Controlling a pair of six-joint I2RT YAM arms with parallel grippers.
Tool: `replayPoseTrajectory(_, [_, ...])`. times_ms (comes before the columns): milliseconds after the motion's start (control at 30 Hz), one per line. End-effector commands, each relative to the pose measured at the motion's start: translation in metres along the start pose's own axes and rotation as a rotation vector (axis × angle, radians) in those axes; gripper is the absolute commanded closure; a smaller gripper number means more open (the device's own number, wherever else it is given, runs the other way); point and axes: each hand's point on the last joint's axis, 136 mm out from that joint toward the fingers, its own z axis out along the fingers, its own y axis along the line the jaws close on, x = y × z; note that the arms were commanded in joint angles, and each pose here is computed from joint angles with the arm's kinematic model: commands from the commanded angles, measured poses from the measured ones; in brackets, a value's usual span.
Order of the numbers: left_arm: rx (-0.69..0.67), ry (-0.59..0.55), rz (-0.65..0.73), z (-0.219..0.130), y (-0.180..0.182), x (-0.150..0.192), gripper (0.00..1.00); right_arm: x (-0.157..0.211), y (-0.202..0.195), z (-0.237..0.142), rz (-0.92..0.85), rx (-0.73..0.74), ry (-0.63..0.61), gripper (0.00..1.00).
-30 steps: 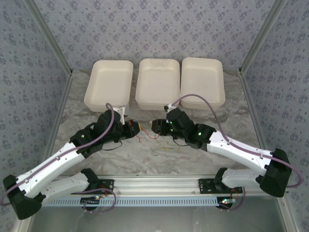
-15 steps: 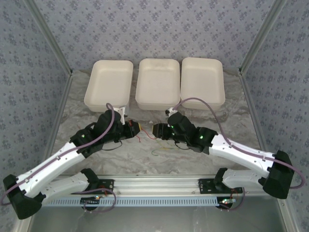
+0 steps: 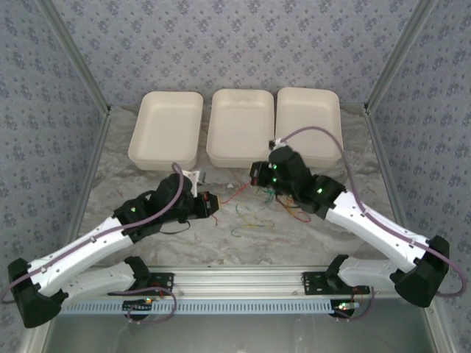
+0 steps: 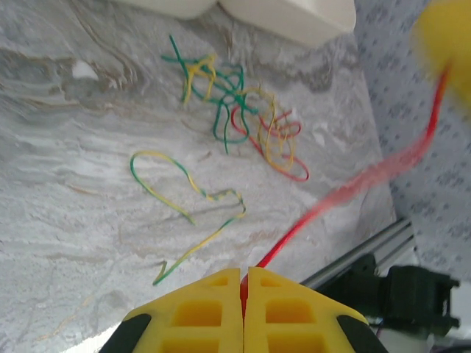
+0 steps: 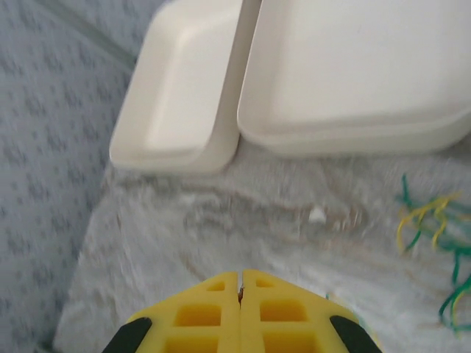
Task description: Untangle the cables
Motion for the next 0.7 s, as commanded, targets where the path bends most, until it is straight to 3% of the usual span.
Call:
replayPoseTrajectory(0, [-0.021, 0.061, 0.079, 0.017, 0.002, 0.022, 1.0, -0.039, 0.003, -0.014, -0.015, -0.005, -0.052, 1.0])
replayPoseTrajectory(267, [-0.087, 0.13, 0.166, 0.051, -0.001, 0.043, 1.0, -0.086, 0.012, -0.008, -0.003, -0.023, -0.1, 1.0])
replayPoseTrajectory(467, [-0.1, 0.061, 0.173, 0.046, -0.009, 0.026, 1.0, -0.08, 0.021, 0.006, -0.01, -0.071, -0.01, 1.0])
replayPoseTrajectory(500, [-0.092, 0.026, 0.157, 0.039, -0.011, 0.017, 1.0, -0.076, 0.022, 0.007, -0.012, -0.08, 0.012, 0.9])
replayPoseTrajectory(567, [-0.077, -0.041, 0.091, 0.023, -0.011, -0.006, 1.0, -0.073, 0.021, 0.002, -0.025, -0.089, 0.019, 0.47])
replayPoseTrajectory(600, [-0.063, -0.077, 0.045, 0.014, -0.008, -0.019, 1.0, -0.075, 0.021, -0.004, -0.028, -0.094, 0.007, 0.35])
replayPoseTrajectory(667, [-0.034, -0.136, -0.044, -0.004, -0.001, -0.044, 1.0, -0.081, 0.019, -0.018, -0.026, -0.092, -0.024, 0.28])
